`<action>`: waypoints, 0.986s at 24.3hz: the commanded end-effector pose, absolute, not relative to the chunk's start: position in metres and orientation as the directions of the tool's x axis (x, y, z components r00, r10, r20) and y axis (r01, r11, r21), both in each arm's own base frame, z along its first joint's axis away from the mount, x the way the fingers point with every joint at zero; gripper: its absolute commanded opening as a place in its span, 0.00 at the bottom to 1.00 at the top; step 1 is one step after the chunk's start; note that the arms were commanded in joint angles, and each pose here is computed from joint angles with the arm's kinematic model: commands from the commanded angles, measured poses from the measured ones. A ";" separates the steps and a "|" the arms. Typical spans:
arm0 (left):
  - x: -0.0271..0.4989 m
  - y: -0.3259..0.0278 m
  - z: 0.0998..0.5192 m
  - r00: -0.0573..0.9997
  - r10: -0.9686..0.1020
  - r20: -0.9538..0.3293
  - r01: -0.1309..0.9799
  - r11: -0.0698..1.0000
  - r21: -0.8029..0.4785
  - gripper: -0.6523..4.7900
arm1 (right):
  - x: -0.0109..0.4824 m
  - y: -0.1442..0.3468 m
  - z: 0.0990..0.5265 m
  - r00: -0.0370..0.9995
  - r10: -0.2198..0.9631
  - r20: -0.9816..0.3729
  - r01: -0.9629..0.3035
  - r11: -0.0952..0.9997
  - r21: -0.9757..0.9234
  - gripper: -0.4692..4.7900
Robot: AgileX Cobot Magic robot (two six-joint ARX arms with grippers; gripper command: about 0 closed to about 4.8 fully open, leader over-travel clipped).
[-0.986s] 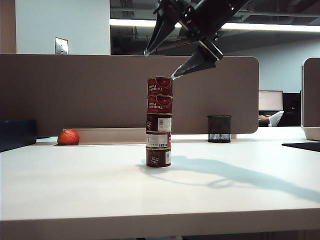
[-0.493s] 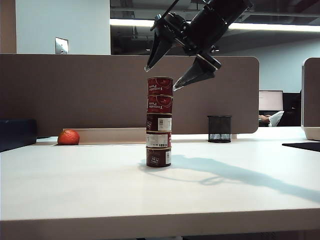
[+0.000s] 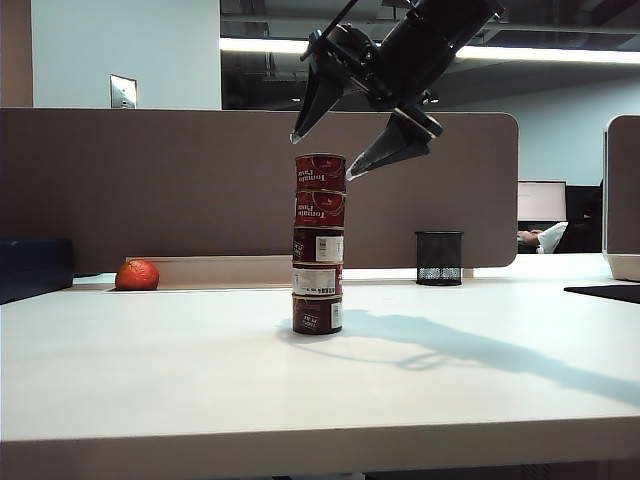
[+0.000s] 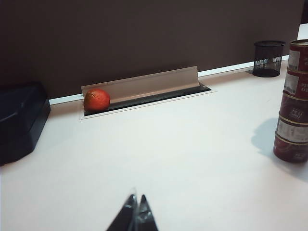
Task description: Take a can of tomato sauce from the stacked ones and place it on the table.
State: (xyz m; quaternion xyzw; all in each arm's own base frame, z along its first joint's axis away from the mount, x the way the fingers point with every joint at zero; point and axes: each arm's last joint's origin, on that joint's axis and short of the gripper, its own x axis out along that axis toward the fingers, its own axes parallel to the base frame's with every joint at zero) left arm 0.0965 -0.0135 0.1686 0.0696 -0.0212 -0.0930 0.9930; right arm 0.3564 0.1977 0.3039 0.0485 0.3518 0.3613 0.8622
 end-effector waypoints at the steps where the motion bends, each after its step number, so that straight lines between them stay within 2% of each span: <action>1: 0.096 -0.013 0.171 0.981 -0.191 0.045 0.183 0.973 0.141 0.11 | 0.357 0.204 0.301 0.476 0.674 -0.564 -0.608 0.716 0.343 1.00; 16: 0.096 -0.013 0.170 0.981 -0.190 0.036 0.184 0.973 0.140 0.11 | 0.361 0.217 0.287 0.484 0.652 -0.584 -0.602 0.732 0.318 1.00; 20: 0.096 -0.013 0.170 0.981 -0.190 0.036 0.184 0.973 0.140 0.11 | 0.361 0.217 0.287 0.484 0.651 -0.584 -0.602 0.733 0.318 0.96; 21: 0.096 -0.013 0.170 0.981 -0.190 0.036 0.184 0.973 0.140 0.11 | 0.361 0.217 0.287 0.484 0.651 -0.584 -0.602 0.733 0.318 0.93; 24: 0.096 -0.013 0.170 0.981 -0.190 0.036 0.184 0.973 0.140 0.11 | 0.361 0.217 0.287 0.485 0.651 -0.583 -0.605 0.732 0.314 0.71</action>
